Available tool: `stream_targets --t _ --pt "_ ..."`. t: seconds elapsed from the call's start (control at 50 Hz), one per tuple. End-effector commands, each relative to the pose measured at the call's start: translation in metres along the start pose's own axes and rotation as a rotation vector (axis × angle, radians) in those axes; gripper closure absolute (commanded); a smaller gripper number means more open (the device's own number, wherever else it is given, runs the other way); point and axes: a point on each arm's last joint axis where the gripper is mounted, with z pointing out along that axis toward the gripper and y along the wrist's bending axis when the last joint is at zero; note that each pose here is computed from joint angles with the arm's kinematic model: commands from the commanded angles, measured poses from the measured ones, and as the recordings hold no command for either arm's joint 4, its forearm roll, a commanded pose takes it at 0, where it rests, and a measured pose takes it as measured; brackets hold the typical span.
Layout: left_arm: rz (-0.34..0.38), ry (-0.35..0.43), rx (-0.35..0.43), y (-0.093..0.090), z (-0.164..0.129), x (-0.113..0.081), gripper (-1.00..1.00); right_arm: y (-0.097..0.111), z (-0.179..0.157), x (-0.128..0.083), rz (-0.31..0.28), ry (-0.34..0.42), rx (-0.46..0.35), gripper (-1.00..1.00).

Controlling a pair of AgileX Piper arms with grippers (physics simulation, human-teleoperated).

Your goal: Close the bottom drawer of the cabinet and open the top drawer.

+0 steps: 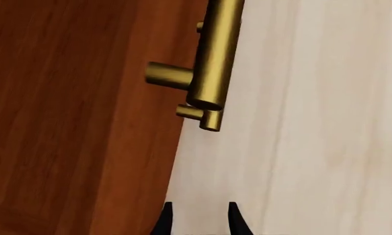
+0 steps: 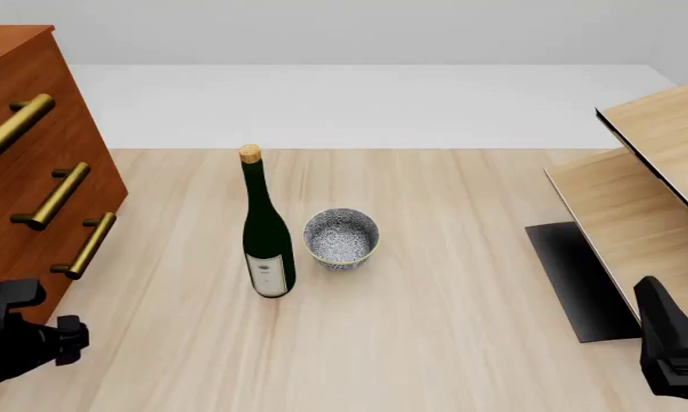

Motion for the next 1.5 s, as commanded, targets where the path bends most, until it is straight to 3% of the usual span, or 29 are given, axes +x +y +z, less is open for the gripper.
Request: stream_targets --t 0.02,0.28,0.6,0.88,1.26,1.32,1.44,1.5 --pt "-0.111 -0.017 -0.049 0.010 -0.002 -0.005 -1.00 0.000 0.000 0.000 -0.001 -0.001 0.001 -1.00" --pt "-0.116 -0.005 0.050 -0.016 -0.001 -0.018 -1.00 0.000 0.000 0.000 0.001 0.000 0.002 -1.00" --pt "-0.110 -0.013 0.115 -0.035 -0.005 -0.035 -1.00 0.000 0.000 0.000 0.002 0.000 0.001 -1.00" --pt "-0.071 -0.042 0.196 -0.059 -0.013 -0.053 -1.00 0.000 0.001 0.000 0.003 0.001 0.003 -1.00" --pt "0.129 -0.160 0.289 -0.086 -0.036 -0.076 -1.00 0.000 0.002 0.000 0.008 0.003 0.006 -1.00" --pt "0.217 -0.224 0.278 -0.082 -0.048 -0.082 -1.00 0.000 0.002 0.000 0.009 0.003 0.007 -1.00" --pt "0.300 -0.272 0.276 -0.082 -0.058 -0.087 -1.00 0.000 0.002 0.000 0.008 0.003 0.007 -1.00" --pt "0.379 -0.316 0.250 -0.076 -0.065 -0.087 -1.00 0.000 0.002 -0.001 0.008 0.003 0.006 -1.00"
